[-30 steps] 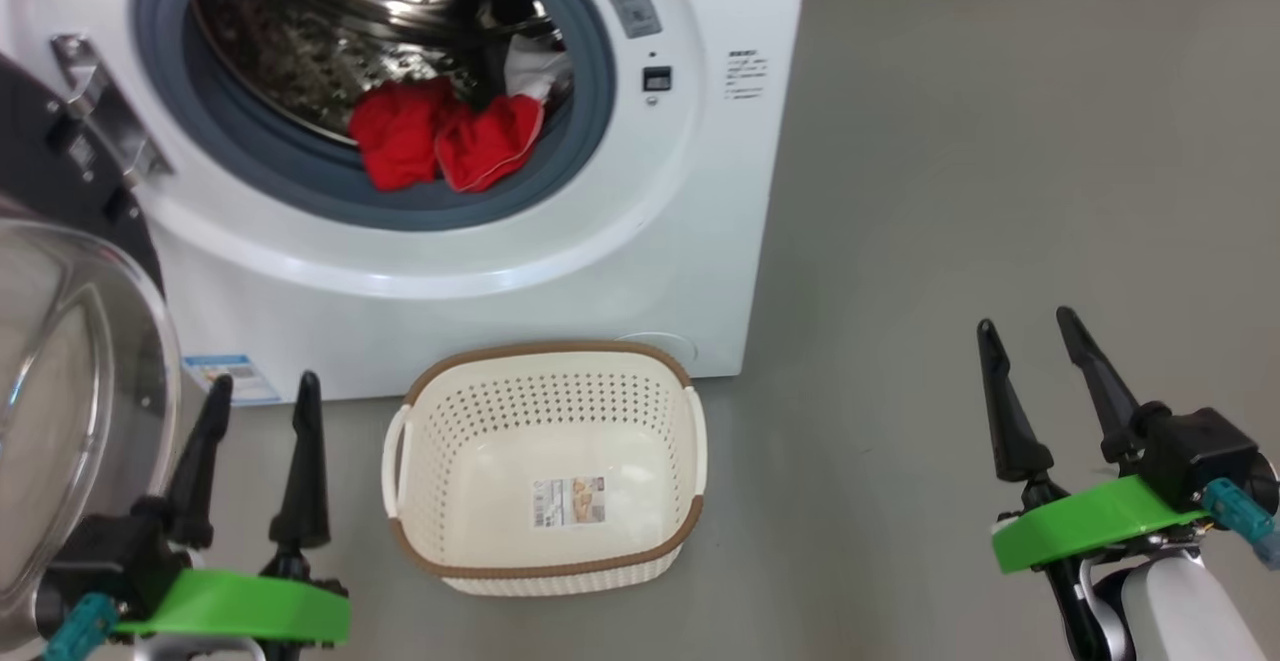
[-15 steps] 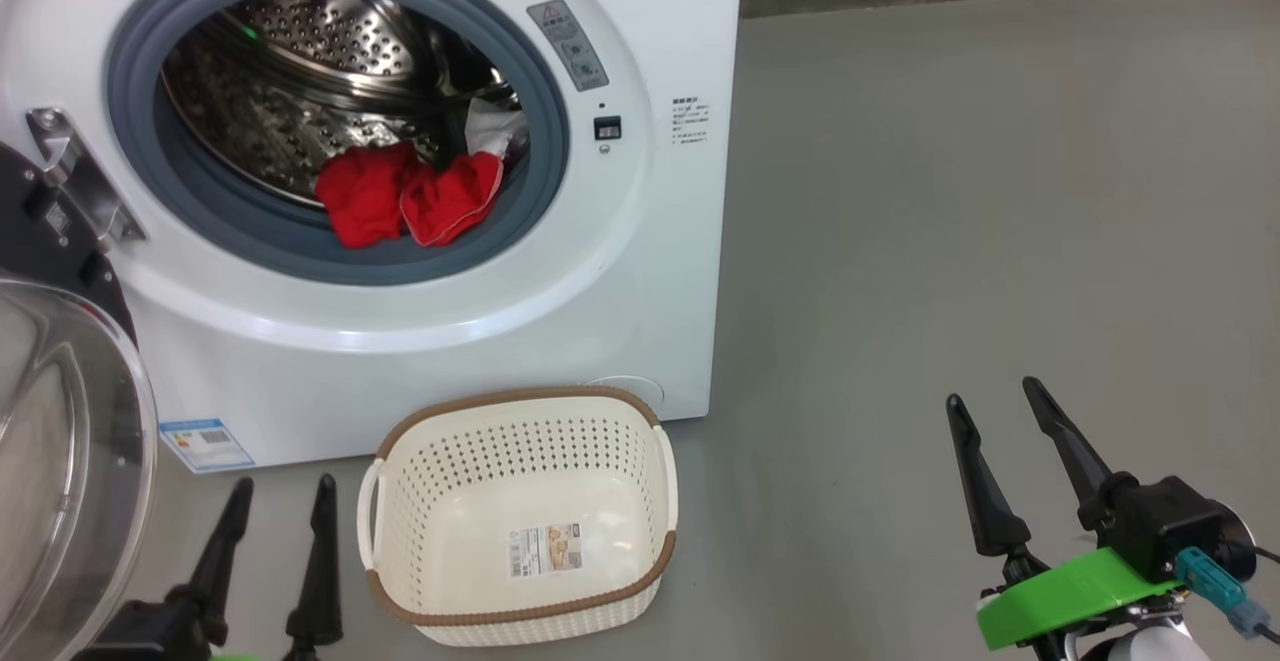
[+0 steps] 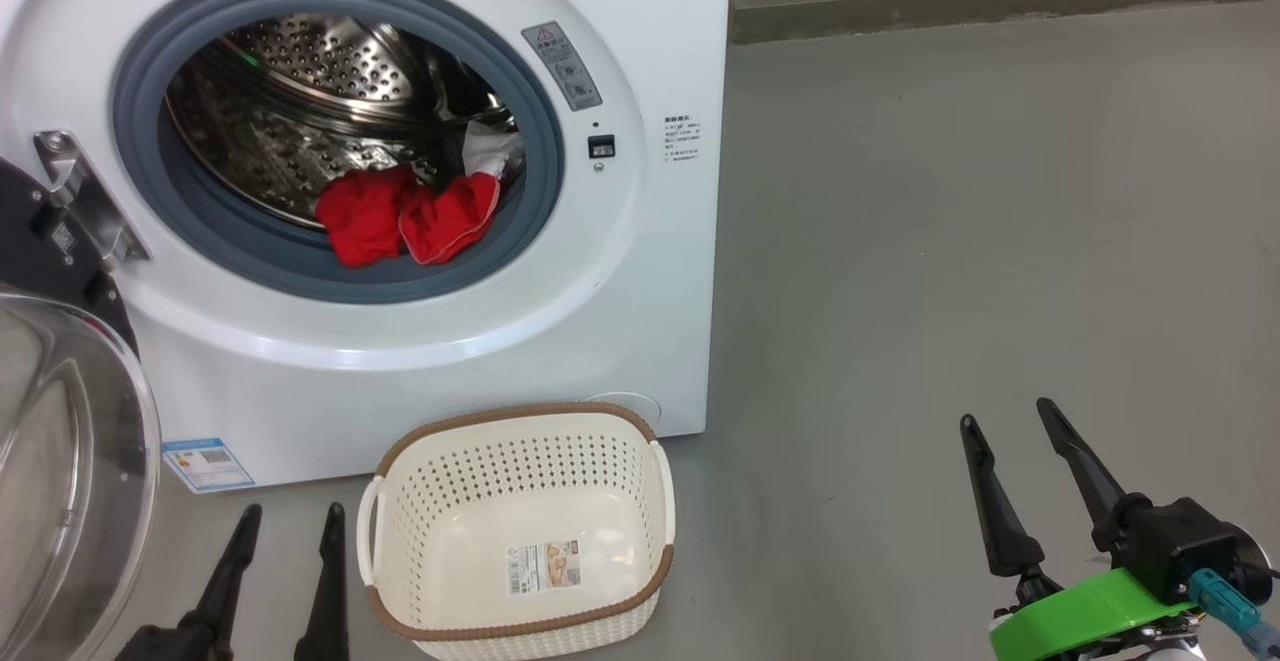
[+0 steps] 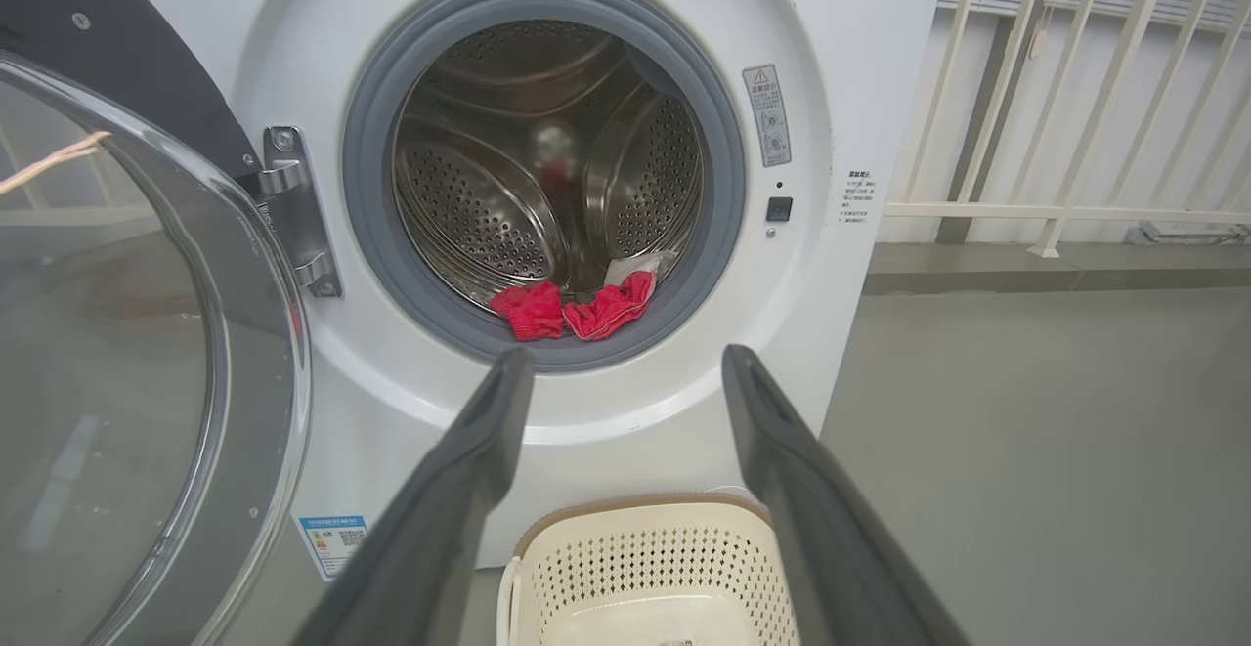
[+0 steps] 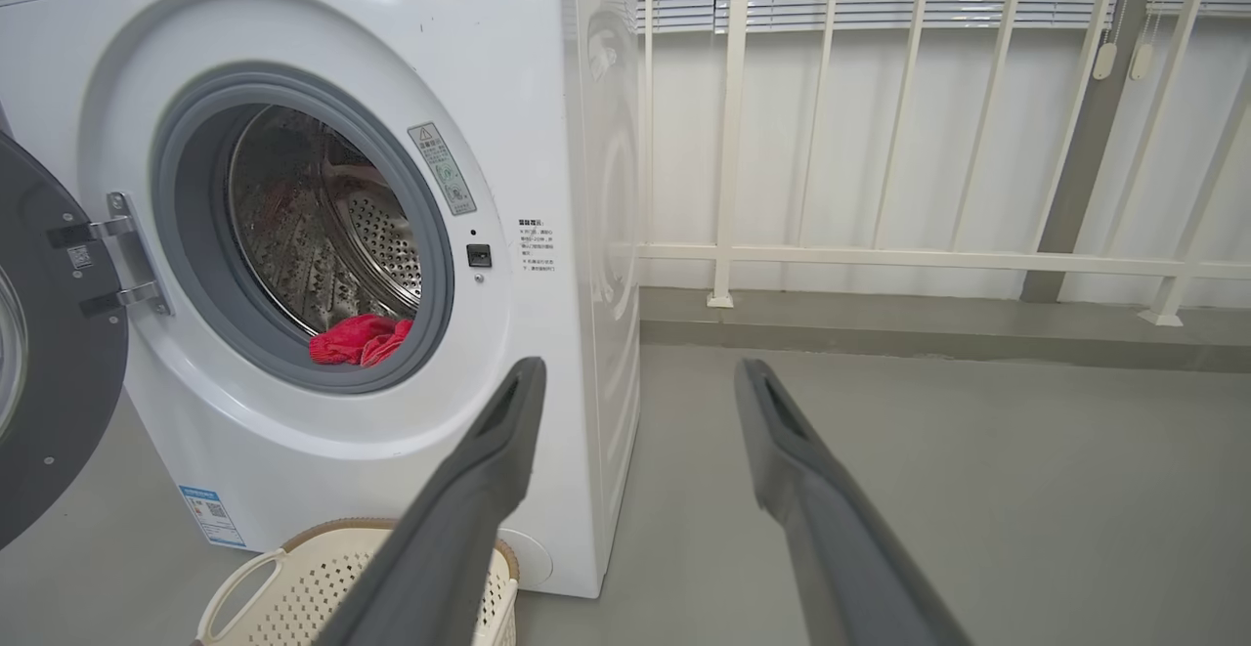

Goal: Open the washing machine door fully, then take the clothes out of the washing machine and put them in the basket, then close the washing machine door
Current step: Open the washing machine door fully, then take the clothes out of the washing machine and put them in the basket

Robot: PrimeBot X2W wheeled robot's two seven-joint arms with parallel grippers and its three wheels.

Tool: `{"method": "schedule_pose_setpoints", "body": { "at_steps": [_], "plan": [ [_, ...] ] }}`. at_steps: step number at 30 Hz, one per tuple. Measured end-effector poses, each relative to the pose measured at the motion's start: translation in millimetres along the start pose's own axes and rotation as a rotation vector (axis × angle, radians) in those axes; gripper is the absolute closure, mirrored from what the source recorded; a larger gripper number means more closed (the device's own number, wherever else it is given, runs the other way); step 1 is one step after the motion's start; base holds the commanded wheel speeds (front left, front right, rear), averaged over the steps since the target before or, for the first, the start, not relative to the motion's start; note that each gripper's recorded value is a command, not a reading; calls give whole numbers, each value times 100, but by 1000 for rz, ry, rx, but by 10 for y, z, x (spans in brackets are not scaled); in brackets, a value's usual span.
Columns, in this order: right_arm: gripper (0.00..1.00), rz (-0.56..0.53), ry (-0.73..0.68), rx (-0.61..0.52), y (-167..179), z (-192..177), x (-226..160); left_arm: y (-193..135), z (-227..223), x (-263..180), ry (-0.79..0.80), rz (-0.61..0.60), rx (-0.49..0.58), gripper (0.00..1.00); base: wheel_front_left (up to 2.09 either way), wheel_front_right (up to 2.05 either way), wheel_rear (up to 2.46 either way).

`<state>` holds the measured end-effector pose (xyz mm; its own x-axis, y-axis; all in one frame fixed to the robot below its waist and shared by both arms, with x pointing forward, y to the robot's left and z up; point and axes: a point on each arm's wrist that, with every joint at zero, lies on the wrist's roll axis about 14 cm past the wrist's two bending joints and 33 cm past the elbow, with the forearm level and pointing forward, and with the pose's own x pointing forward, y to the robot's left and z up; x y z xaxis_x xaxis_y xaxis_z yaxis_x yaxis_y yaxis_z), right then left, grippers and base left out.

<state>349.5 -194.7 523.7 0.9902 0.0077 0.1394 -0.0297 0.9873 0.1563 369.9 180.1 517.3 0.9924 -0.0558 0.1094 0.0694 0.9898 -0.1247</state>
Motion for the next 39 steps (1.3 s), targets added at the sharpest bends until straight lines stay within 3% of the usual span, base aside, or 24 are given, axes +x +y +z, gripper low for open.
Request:
{"method": "schedule_pose_setpoints", "body": {
  "at_steps": [14,30,39],
  "plan": [
    [0,15,24,2,53,-80,12,21,-71,-39,22,16,13,0,22,-24,2],
    [0,12,52,18,58,-172,-1,18,36,13,-15,16,-8,0,161,-161,0],
    [0,14,56,18,66,-185,7,23,43,14,-17,19,-9,0,60,-60,0]
  ]
}}
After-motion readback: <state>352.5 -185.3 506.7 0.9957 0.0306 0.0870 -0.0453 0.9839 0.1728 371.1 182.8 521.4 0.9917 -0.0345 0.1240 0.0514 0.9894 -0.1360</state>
